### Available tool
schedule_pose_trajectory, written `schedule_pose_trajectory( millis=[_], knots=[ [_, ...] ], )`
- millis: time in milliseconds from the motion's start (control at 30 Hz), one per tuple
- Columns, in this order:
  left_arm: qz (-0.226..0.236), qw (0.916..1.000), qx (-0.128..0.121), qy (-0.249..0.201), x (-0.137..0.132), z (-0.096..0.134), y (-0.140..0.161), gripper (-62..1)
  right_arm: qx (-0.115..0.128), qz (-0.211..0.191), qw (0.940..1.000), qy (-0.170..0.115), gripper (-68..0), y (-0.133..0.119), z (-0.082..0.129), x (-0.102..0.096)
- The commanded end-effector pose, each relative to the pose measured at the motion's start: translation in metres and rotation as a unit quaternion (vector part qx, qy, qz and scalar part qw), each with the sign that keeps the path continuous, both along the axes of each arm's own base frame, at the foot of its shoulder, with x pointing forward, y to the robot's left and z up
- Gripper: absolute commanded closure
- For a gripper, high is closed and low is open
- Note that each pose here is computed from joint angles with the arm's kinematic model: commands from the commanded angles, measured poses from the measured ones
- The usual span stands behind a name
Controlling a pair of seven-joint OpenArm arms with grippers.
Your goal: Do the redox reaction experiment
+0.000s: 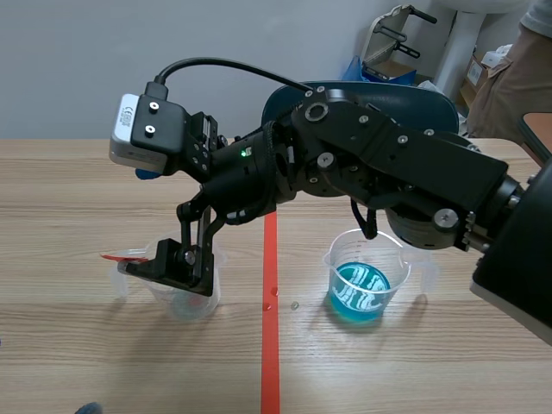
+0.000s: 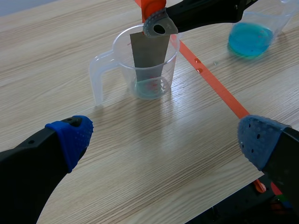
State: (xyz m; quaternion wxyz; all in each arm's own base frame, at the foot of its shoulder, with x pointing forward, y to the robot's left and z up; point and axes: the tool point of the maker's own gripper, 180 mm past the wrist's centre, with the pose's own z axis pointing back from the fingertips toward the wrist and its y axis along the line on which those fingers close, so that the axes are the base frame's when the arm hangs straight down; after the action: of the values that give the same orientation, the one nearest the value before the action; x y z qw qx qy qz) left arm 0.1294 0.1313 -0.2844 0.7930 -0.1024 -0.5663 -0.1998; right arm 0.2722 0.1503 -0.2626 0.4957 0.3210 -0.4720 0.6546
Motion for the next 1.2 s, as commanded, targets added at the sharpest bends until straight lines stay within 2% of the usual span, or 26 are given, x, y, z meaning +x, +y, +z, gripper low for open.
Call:
schedule_pose_trajectory(
  millis=[0, 367, 533, 733, 900, 1033, 1167],
  knots=[
    [-0.001, 0.9999, -0.011, -0.01, 0.002, 0.006, -0.005, -62.3, 0.013, 0.007, 0.9999, -0.005, -67.9, 0.003, 0.011, 0.001],
    [-0.001, 0.9999, -0.011, -0.01, 0.002, 0.006, -0.005, -62.3, 0.016, 0.007, 0.9999, 0.0, -67.9, 0.002, 0.01, -0.001],
    [-0.001, 0.9999, -0.011, -0.01, 0.002, 0.006, -0.005, -62.3, 0.02, 0.011, 0.9997, 0.011, -67.9, -0.007, 0.004, -0.016],
    [-0.001, 0.9999, -0.011, -0.01, 0.002, 0.006, -0.005, -62.3, 0.061, -0.01, 0.9981, 0.002, -67.9, -0.029, 0.016, -0.034],
    [-0.001, 0.9999, -0.011, -0.009, 0.002, 0.006, -0.005, -62.3, 0.09, -0.043, 0.9949, 0.014, -67.9, -0.053, 0.027, -0.05],
    [-0.001, 0.9999, -0.011, -0.009, 0.002, 0.006, -0.005, -62.3, 0.113, -0.082, 0.9897, 0.034, -67.9, -0.078, 0.036, -0.058],
    [-0.001, 0.9999, -0.011, -0.008, 0.002, 0.006, -0.005, -62.3, 0.136, -0.125, 0.9821, 0.037, -67.9, -0.108, 0.047, -0.063]
  ],
)
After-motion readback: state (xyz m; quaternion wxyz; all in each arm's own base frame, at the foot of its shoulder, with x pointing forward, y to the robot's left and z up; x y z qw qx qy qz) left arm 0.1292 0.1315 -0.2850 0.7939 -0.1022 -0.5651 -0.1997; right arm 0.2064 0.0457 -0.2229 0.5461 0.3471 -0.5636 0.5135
